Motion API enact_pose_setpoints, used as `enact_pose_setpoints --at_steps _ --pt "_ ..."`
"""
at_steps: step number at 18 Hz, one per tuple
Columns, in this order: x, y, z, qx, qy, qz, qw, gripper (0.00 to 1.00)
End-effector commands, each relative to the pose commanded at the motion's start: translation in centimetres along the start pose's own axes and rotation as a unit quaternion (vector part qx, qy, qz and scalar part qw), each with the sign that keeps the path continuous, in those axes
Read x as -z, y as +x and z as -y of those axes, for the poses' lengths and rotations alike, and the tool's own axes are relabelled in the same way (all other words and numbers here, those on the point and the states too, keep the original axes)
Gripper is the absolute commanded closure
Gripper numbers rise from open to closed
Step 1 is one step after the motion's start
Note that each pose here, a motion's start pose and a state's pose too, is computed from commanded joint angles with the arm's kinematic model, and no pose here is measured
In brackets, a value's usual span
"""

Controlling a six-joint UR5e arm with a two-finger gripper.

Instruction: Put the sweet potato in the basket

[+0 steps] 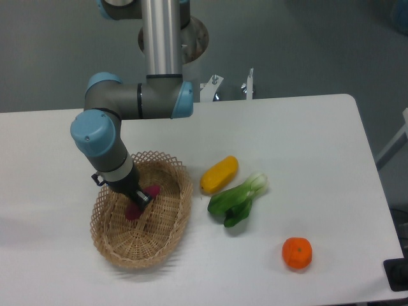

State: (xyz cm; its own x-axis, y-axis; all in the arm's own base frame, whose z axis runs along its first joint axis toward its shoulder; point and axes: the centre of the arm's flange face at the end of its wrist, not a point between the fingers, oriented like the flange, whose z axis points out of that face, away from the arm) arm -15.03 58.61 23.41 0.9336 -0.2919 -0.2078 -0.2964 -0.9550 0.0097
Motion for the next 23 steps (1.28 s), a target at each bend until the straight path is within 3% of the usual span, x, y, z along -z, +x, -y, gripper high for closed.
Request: enact_pose_setpoints --at_steps 6,10,12,15,20,23 --pt "5.5 -3.6 0.4 0.021 0.032 0.04 0.9985 0.0" --pt "10.1 -8.5 -1.3 0.082 0.06 0.075 0.992 0.0" --pt "11.7 -12.1 -4.1 0.112 0.066 0.089 0.9875 0.0" --pt "13.2 -16.0 -6.3 0.128 0.064 0.103 0.9843 0.0" --pt "14.4 -21.7 -12.8 0.063 0.01 0.072 0.9953 0.0" --pt "15.3 -23.7 -16.4 0.001 -0.005 0.07 0.9975 0.0"
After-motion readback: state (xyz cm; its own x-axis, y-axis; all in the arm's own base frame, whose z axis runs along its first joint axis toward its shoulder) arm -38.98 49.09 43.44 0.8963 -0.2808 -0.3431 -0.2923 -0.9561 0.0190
